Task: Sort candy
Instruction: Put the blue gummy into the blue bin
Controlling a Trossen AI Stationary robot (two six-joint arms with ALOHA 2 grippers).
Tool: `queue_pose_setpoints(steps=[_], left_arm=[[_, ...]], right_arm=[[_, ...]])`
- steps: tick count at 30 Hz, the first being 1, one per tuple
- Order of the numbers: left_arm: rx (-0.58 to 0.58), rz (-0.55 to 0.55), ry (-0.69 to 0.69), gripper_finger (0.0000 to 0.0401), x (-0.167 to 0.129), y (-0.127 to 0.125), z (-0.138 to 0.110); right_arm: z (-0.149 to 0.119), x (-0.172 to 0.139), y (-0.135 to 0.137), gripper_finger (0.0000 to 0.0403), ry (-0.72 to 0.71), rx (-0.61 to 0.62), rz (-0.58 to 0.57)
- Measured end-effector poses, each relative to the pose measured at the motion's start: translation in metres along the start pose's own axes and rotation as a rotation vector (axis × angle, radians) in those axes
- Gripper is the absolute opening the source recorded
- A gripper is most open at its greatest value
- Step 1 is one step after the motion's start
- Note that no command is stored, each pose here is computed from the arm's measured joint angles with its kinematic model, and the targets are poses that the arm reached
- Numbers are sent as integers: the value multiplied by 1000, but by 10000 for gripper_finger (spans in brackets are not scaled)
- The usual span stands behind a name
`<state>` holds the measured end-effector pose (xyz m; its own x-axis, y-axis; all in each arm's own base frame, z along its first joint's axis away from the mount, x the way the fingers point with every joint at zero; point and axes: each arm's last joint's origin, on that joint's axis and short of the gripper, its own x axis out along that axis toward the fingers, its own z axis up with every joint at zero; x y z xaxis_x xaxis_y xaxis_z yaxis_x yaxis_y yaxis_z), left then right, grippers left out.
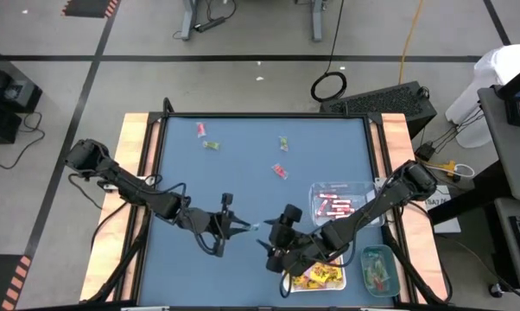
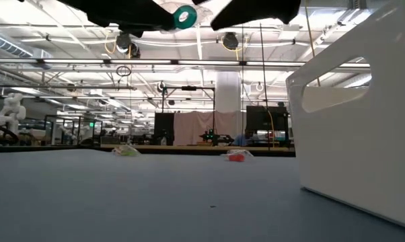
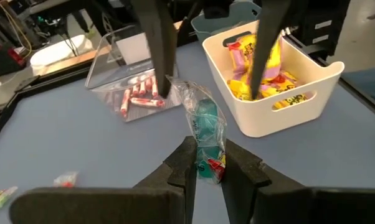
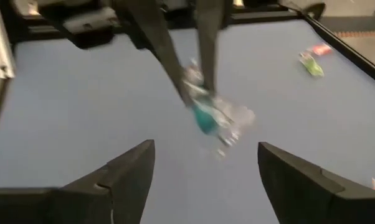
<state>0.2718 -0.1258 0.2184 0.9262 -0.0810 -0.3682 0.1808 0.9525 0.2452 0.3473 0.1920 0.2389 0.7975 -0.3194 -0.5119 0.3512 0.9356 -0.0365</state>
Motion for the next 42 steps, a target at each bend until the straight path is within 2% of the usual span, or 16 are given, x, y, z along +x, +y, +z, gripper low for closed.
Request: queue_pose_setpoints(steps=[5, 11, 28, 32, 36, 42], left_arm=[[-6, 2, -18, 63, 0, 0, 2], [29, -3, -48, 63, 0, 0, 5], [26, -4, -46, 63, 0, 0, 4], [-67, -7, -45, 66, 0, 0, 4], [-102, -10, -38, 92, 0, 0, 3], [-127, -8, -43, 169, 0, 0, 4]], right_arm=[[6, 0, 4, 249, -42, -2, 39], [7, 1, 2, 213, -43, -1, 34], [10, 7, -3, 96, -47, -1, 19], [10, 7, -3, 75, -45, -8, 20], [9, 7, -2, 58, -22, -11, 61], [9, 7, -1, 42, -10, -20, 85]])
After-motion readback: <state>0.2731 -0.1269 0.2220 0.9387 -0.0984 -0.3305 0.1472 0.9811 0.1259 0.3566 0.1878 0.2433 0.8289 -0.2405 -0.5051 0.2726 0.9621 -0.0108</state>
